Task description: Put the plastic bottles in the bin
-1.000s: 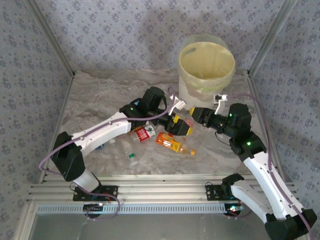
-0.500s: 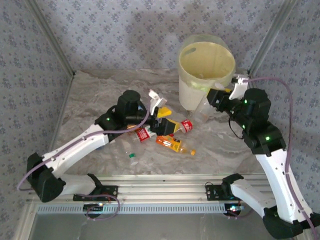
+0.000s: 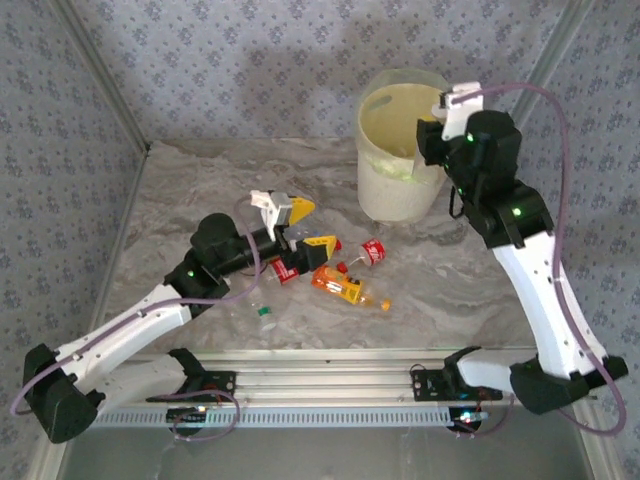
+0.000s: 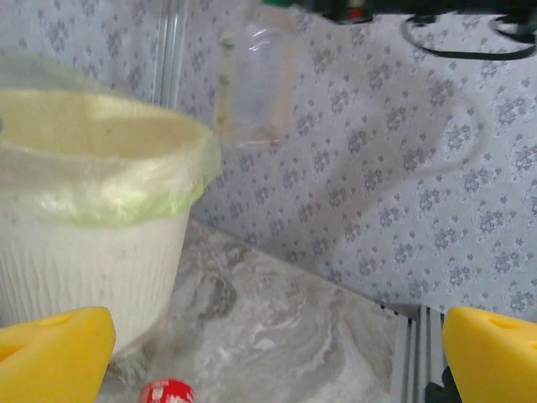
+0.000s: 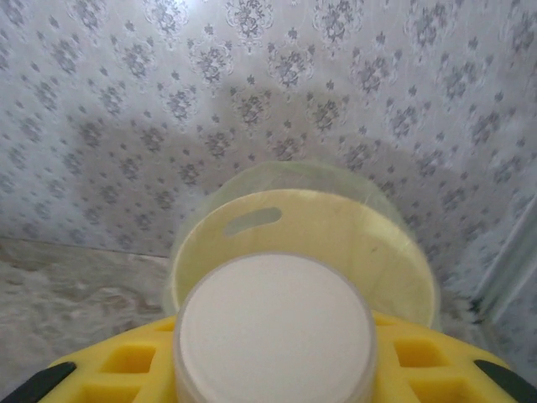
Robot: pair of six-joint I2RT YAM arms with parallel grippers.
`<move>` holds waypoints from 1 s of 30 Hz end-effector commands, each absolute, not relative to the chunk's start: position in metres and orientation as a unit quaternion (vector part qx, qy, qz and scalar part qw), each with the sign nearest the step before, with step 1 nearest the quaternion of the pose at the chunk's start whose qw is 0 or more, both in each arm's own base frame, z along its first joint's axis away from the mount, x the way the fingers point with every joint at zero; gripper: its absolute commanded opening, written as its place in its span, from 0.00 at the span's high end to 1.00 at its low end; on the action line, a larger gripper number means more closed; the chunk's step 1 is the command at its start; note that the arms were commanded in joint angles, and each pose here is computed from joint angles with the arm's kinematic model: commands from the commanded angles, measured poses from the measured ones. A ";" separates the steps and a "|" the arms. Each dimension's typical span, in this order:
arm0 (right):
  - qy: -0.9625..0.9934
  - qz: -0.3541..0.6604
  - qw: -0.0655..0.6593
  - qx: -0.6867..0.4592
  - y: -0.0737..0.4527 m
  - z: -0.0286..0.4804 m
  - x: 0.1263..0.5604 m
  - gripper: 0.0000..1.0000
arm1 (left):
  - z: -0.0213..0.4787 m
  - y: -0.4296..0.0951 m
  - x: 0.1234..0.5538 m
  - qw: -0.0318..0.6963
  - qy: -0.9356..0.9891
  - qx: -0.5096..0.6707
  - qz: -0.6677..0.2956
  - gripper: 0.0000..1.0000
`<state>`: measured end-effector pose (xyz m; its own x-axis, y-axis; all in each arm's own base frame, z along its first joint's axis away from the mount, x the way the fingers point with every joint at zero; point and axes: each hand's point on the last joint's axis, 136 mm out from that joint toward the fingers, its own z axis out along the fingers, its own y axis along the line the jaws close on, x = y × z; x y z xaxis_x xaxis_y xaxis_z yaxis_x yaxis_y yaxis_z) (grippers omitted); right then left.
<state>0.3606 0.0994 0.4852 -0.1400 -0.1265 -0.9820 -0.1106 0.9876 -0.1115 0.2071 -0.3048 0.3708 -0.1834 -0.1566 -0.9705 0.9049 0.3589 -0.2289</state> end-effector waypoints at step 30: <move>0.859 -0.128 0.417 -0.269 0.130 0.320 0.522 0.62 | 0.380 -0.316 0.185 0.554 0.554 0.397 -0.478 0.00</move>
<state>0.5289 0.1225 0.3245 -0.4937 -0.5937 -0.6354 -0.3037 0.8024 -0.5137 0.1880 -0.3163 0.3596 -0.1238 -0.0763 -0.9894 0.9594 0.2454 -0.1389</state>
